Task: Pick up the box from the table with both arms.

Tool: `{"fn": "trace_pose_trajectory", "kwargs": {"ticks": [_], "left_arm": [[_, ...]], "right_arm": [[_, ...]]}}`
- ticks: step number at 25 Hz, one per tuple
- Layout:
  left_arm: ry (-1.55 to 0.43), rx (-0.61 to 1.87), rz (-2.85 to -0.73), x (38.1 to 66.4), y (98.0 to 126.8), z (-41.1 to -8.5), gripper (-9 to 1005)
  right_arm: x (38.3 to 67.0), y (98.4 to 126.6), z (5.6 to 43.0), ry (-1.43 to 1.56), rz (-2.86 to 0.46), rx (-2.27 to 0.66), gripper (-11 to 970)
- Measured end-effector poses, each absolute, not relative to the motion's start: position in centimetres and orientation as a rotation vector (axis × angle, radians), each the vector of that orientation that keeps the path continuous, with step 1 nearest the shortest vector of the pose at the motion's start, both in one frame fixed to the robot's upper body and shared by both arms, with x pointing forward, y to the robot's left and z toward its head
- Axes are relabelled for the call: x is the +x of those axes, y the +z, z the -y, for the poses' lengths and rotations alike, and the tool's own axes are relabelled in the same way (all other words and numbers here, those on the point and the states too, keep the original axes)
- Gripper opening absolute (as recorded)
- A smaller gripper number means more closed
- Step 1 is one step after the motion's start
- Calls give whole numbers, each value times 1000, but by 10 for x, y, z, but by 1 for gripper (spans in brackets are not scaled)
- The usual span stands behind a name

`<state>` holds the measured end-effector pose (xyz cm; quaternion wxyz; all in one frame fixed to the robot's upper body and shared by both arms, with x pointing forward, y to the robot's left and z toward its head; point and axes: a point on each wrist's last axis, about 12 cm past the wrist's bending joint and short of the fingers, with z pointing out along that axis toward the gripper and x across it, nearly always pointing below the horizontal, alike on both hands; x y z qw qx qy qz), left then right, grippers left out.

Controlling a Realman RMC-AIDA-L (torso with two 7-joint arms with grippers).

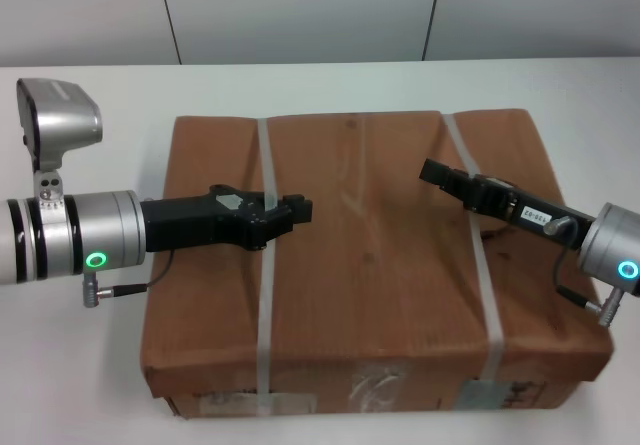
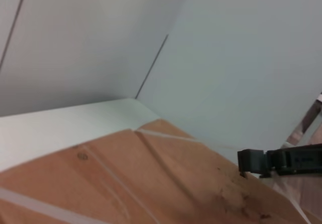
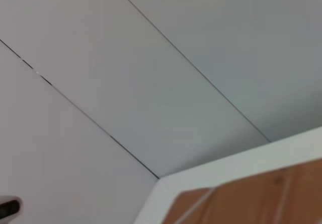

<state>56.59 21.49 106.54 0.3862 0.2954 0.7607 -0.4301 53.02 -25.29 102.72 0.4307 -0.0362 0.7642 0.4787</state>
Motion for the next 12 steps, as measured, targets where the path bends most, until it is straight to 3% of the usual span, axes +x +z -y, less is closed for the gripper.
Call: {"fn": "trace_pose_trajectory", "kwargs": {"ticks": [12], "left_arm": [[-1159, 805, -1851, 567, 1088, -213, 114]], "right_arm": [[526, 1039, 251, 1300, -1832, -121, 12]]}}
